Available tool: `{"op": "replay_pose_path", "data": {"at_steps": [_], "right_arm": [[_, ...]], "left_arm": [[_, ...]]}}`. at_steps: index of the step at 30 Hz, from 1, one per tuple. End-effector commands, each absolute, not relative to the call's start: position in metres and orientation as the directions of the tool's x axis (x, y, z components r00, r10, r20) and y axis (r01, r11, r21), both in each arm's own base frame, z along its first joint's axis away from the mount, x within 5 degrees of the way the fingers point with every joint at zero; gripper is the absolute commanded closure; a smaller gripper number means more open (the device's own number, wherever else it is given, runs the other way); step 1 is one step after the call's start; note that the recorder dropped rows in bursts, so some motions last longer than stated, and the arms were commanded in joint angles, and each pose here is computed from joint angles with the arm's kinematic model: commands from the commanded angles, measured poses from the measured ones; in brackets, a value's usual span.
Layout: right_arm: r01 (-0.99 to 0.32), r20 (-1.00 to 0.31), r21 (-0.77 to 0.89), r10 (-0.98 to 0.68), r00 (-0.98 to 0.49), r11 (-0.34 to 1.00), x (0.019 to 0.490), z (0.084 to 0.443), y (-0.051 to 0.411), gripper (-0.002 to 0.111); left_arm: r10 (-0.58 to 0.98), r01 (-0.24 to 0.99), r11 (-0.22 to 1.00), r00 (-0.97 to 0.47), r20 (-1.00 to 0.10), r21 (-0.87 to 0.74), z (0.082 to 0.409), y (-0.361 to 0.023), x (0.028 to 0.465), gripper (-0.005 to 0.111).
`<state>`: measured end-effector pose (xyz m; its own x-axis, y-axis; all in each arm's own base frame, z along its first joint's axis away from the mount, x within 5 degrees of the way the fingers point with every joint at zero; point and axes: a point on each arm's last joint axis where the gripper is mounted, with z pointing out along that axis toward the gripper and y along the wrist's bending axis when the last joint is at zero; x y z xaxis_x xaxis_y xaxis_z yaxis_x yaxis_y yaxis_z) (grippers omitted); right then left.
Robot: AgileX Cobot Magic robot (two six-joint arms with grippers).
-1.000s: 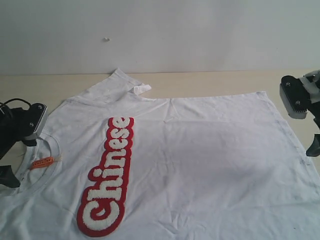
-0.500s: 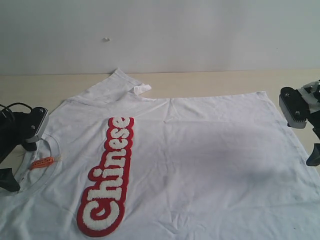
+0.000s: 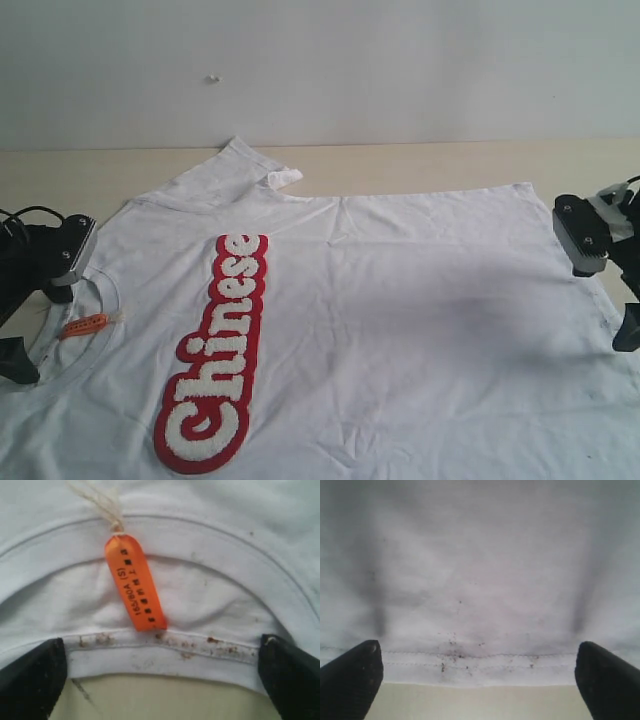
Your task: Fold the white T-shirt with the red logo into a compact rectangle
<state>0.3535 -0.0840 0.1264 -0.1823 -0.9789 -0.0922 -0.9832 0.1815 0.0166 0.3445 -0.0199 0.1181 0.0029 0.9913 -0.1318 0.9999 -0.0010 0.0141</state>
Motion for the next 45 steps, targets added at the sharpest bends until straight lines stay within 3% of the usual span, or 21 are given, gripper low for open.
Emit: {"op": "replay_pose_path", "data": {"at_steps": [1,21,28,45], "right_arm": [[-0.979,-0.098,0.032,-0.974,-0.205,0.203,0.357,0.135,-0.087,0.003],[-0.975,-0.080,0.038,-0.972,-0.223,0.220,0.368,0.118,-0.092,0.003],[-0.974,-0.061,-0.059,-0.975,-0.215,0.219,0.376,0.118,-0.095,0.003],[-0.985,-0.007,0.064,-0.987,-0.161,0.160,0.366,0.104,-0.099,0.003]], "left_arm": [[0.991,1.000,0.011,-0.009,-0.134,0.014,0.120,-0.019,0.345,0.002],[0.993,1.000,-0.007,0.006,-0.119,-0.003,0.120,-0.018,0.344,0.002],[0.993,1.000,-0.007,0.006,-0.119,-0.003,0.120,-0.018,0.344,0.002],[0.993,1.000,-0.006,0.003,-0.120,-0.024,0.112,-0.018,0.344,0.002]]}}
